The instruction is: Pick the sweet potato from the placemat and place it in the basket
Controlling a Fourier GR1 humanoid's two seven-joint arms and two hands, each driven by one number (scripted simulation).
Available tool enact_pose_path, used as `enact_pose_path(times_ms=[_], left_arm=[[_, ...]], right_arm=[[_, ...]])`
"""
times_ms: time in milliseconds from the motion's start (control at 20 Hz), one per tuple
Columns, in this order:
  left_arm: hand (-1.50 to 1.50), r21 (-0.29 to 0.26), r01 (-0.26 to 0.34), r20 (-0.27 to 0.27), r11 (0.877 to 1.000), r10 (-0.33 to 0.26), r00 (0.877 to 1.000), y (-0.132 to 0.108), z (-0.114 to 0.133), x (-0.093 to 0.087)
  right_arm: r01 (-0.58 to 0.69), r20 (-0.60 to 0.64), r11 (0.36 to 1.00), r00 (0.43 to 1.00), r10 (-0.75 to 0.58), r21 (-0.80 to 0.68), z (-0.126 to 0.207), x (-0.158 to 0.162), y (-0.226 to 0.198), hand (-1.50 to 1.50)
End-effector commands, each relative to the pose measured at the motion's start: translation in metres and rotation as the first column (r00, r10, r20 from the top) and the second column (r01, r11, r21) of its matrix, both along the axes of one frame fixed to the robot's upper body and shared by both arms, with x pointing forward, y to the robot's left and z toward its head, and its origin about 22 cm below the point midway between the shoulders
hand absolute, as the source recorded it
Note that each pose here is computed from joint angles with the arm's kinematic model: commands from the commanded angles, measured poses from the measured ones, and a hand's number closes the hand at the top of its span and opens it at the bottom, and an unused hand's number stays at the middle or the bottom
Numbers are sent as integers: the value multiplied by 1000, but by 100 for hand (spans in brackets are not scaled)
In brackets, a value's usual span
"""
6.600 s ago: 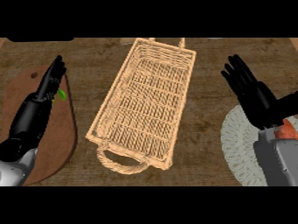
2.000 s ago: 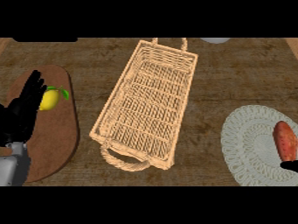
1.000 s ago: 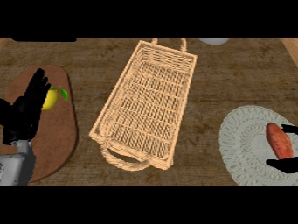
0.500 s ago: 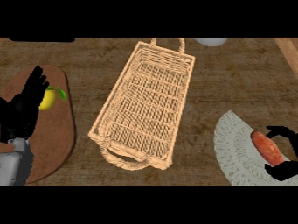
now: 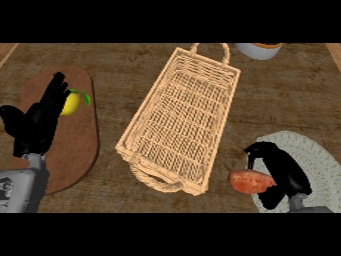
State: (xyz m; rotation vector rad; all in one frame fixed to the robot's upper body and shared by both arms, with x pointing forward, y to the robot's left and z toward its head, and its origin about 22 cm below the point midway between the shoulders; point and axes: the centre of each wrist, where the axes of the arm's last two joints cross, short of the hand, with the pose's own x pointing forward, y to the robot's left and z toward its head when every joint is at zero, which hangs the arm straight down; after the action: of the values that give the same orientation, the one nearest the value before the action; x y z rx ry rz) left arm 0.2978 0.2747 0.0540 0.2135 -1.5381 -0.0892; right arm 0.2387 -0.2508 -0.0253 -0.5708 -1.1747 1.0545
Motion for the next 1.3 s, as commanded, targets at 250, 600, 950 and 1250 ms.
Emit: enact_pose_path(times_ms=[250, 600, 950, 1250], left_arm=[[0, -4, -7, -7, 1000, 7, 1000, -2, -2, 3], [0, 8, -28, -25, 1000, 28, 999, 3, -6, 1], [0, 21, -59, -22, 998, 60, 998, 7, -7, -3], [0, 12, -70, -24, 997, 70, 997, 8, -10, -1]], right_arm=[[-176, 163, 871, 980, 113, 459, 13, -38, 142, 150], [-204, 321, 759, 947, -7, 618, 48, -88, 204, 150], [-148, 357, 756, 926, -121, 638, 74, -118, 234, 150], [-91, 368, 698, 893, -259, 710, 94, -100, 238, 150]])
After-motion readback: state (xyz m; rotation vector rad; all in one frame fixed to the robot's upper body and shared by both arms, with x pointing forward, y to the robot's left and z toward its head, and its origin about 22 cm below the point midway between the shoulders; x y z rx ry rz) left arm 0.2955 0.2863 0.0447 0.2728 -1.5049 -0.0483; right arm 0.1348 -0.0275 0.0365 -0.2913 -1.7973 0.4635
